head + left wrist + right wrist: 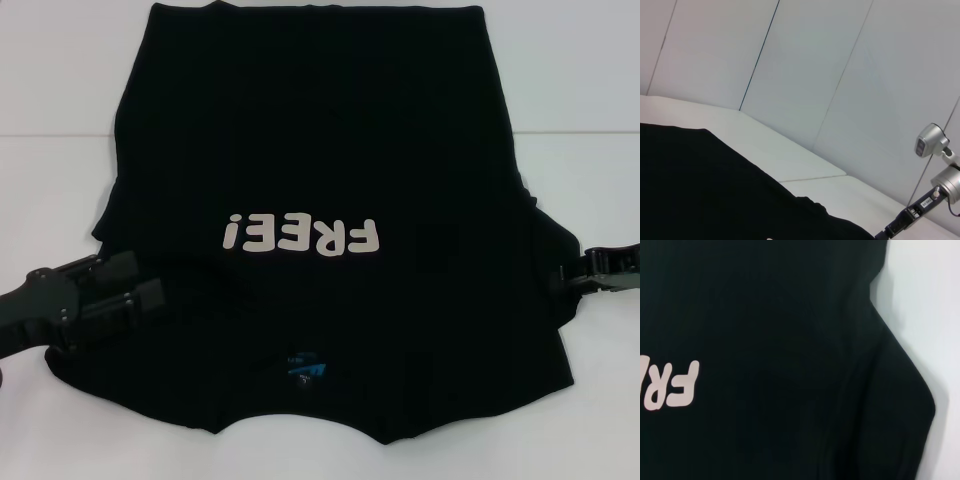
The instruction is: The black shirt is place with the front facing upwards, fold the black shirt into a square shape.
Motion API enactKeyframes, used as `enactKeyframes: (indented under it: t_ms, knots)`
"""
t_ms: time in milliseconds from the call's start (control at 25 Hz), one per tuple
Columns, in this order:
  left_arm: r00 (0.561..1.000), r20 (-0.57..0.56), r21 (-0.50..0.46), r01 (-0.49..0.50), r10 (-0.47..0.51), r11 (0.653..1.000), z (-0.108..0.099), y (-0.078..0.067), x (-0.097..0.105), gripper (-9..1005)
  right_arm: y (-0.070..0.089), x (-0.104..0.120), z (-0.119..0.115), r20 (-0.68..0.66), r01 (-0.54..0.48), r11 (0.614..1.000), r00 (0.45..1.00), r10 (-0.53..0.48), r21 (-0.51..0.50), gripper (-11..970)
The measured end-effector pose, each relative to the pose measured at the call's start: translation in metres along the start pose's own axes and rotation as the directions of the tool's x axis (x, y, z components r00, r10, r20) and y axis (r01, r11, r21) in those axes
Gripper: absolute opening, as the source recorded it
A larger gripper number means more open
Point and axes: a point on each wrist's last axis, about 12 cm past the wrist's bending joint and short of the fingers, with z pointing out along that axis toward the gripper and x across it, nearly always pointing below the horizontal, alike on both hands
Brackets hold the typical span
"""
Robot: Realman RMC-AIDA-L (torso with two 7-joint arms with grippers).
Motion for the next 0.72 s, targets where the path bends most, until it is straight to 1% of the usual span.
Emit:
enactKeyframes:
  t_ms: [240,480,680,720]
  knots:
    - [1.0,0.002,0.0,0.003,-0.003,1.0,0.0005,0.0001,0.0002,722,0.0001,0.0005,0.0007,-0.006,0.007,1.0,1.0,-0.007,0.007,474]
    - [1.0,0.003,0.001,0.003,-0.003,1.0,0.0011,0.0002,0.0,722,0.0002,0.0008,0.001,-0.01,0.01,1.0,1.0,-0.01,0.009,258]
    - [1.0,0.003,0.001,0.004,-0.004,1.0,0.0012,0.0001,0.0003,721,-0.0007,0.0001,-0.0008,-0.012,0.015,1.0,1.0,-0.015,0.015,30]
    - [1.0,0.003,0.001,0.005,-0.005,1.0,0.0012,0.0001,0.0004,721,-0.0012,-0.0005,-0.0018,-0.011,0.015,1.0,1.0,-0.015,0.016,20]
